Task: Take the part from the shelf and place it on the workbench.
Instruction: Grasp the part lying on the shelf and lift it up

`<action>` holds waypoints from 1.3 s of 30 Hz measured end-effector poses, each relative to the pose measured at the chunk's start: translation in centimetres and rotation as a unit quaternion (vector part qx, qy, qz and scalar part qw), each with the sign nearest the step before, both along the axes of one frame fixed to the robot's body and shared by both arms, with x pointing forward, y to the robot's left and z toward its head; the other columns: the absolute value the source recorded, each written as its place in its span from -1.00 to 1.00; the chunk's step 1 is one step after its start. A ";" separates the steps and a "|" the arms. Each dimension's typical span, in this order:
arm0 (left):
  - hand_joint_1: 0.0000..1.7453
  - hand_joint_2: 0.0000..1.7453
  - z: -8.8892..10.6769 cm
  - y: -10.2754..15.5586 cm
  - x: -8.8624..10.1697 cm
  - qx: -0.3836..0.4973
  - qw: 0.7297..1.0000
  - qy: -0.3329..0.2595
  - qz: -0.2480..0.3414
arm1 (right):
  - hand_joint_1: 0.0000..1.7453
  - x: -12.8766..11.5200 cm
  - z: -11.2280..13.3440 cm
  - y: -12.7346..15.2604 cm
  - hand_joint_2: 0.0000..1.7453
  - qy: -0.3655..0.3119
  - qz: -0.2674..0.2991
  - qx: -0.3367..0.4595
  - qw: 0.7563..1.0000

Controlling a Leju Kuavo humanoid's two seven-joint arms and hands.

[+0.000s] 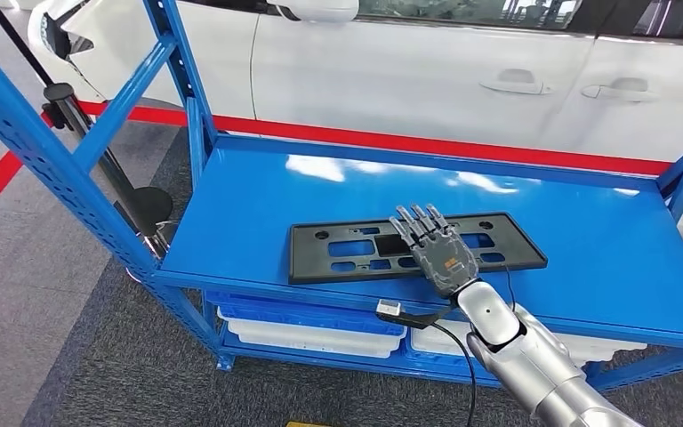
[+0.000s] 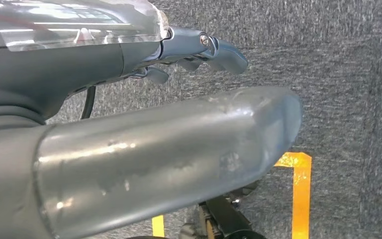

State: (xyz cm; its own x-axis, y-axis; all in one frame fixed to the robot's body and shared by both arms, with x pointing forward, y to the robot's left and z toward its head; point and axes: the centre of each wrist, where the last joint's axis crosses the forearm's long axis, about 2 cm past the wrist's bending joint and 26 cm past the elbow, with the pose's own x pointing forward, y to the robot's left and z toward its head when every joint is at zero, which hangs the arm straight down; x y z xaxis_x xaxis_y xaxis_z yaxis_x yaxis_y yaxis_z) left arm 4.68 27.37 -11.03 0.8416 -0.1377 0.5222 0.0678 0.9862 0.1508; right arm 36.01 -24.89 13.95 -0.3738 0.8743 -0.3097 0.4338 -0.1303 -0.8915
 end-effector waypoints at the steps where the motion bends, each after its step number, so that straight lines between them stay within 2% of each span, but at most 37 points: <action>1: -1.00 -1.00 0.0 0.0 0.0 0.000 1.000 0.000 0.001 | -1.00 0.0 -0.2 0.0 1.00 0.004 -0.002 0.000 1.000; 10: -1.00 -1.00 0.0 0.0 0.1 0.000 1.000 -0.001 -0.002 | -1.00 0.8 0.1 0.6 1.00 0.008 -0.014 0.005 1.000; 20: -1.00 -1.00 0.0 0.1 -0.1 0.002 1.000 0.001 0.000 | -1.00 1.4 -0.2 -0.5 1.00 0.027 -0.042 0.008 0.999; 21: -1.00 -1.00 0.0 0.1 0.0 0.002 1.000 0.001 0.000 | -0.90 1.5 -0.2 -0.6 1.00 0.028 -0.044 0.007 0.999; 24: -1.00 -1.00 0.0 0.1 -0.1 0.001 1.000 0.002 0.000 | 0.59 1.6 -0.3 -0.9 1.00 0.039 -0.053 0.008 0.998; 25: -1.00 -1.00 0.0 0.1 -0.1 0.000 1.000 0.002 -0.001 | 0.99 1.6 -0.4 -1.0 1.00 0.045 -0.056 0.008 0.997; 34: -1.00 -1.00 0.0 0.1 -0.1 -0.005 1.000 0.003 -0.002 | 1.00 1.5 -1.3 -1.3 1.00 0.089 -0.065 0.017 0.994; 39: -1.00 -1.00 0.0 0.1 -0.1 -0.006 1.000 0.003 0.001 | 1.00 1.8 -0.9 0.1 1.00 0.089 -0.058 0.034 0.994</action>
